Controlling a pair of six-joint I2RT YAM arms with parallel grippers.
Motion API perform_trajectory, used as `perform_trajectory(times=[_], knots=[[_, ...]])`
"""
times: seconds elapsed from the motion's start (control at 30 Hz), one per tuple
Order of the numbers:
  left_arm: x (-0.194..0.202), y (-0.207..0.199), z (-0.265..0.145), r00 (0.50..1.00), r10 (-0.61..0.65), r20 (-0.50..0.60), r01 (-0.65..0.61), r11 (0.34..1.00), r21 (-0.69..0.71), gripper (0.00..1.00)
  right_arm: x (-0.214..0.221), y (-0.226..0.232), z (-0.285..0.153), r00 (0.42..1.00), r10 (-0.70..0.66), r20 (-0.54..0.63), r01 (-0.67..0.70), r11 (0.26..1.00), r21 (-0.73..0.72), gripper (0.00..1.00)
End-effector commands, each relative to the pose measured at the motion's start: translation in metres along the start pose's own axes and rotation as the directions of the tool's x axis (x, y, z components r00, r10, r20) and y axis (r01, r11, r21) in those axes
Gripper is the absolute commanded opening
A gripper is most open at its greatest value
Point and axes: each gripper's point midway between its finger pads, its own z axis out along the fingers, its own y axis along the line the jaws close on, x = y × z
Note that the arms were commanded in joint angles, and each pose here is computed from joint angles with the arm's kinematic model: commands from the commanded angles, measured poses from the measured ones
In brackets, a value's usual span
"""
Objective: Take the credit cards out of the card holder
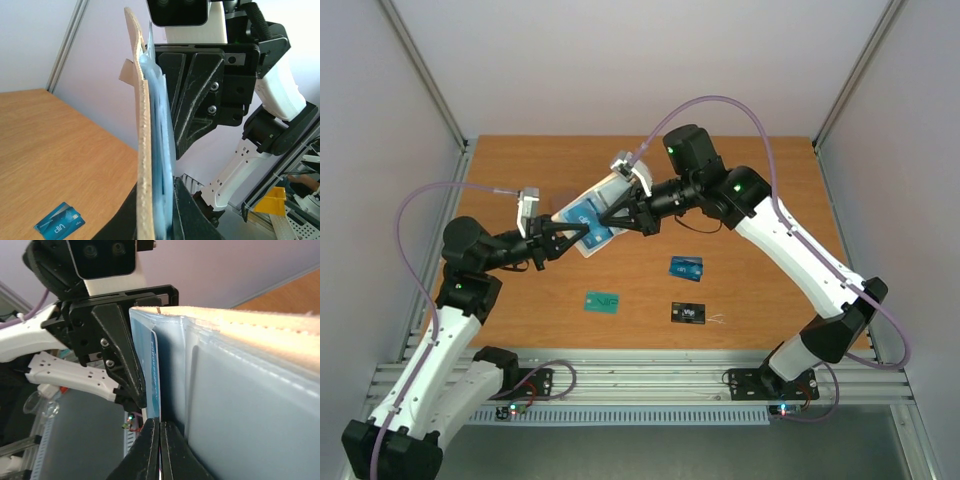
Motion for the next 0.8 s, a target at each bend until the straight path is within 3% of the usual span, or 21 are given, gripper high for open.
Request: perform_trajectory(times=[0.0, 0.17, 0.47, 0.6, 0.7, 0.77], knots=[[-0.008, -0.028, -0.002, 0.992, 0.123, 0.018, -0.124, 0.988, 0.095, 0.00, -0.008, 0.028, -0.005, 0.997, -0.070, 0.046, 0.075, 0.989, -0.124, 0.01], [-0.007, -0.028, -0.002, 0.993, 0.117, 0.010, -0.117, 0.989, 0.094, 0.20, -0.006, 0.024, -0.020, 0.997, -0.058, 0.057, 0.063, 0.994, -0.094, 0.01], [-0.004, -0.030, -0.002, 0.994, 0.112, -0.007, -0.111, 0.988, 0.108, 0.23, -0.005, 0.019, -0.037, 0.996, -0.066, 0.057, 0.068, 0.997, -0.033, 0.01], [-0.003, -0.028, -0.002, 0.995, 0.101, -0.015, -0.099, 0.990, 0.096, 0.21, -0.005, 0.015, -0.044, 0.996, -0.070, 0.056, 0.071, 0.997, -0.004, 0.01], [-0.002, -0.025, -0.002, 0.996, 0.092, -0.020, -0.090, 0.993, 0.081, 0.03, -0.004, 0.012, -0.052, 0.996, -0.069, 0.051, 0.068, 0.997, 0.023, 0.01], [0.000, -0.019, -0.002, 0.997, 0.069, -0.028, -0.068, 0.996, 0.050, 0.00, -0.003, 0.006, -0.060, 0.997, -0.056, 0.054, 0.054, 0.997, 0.047, 0.01]])
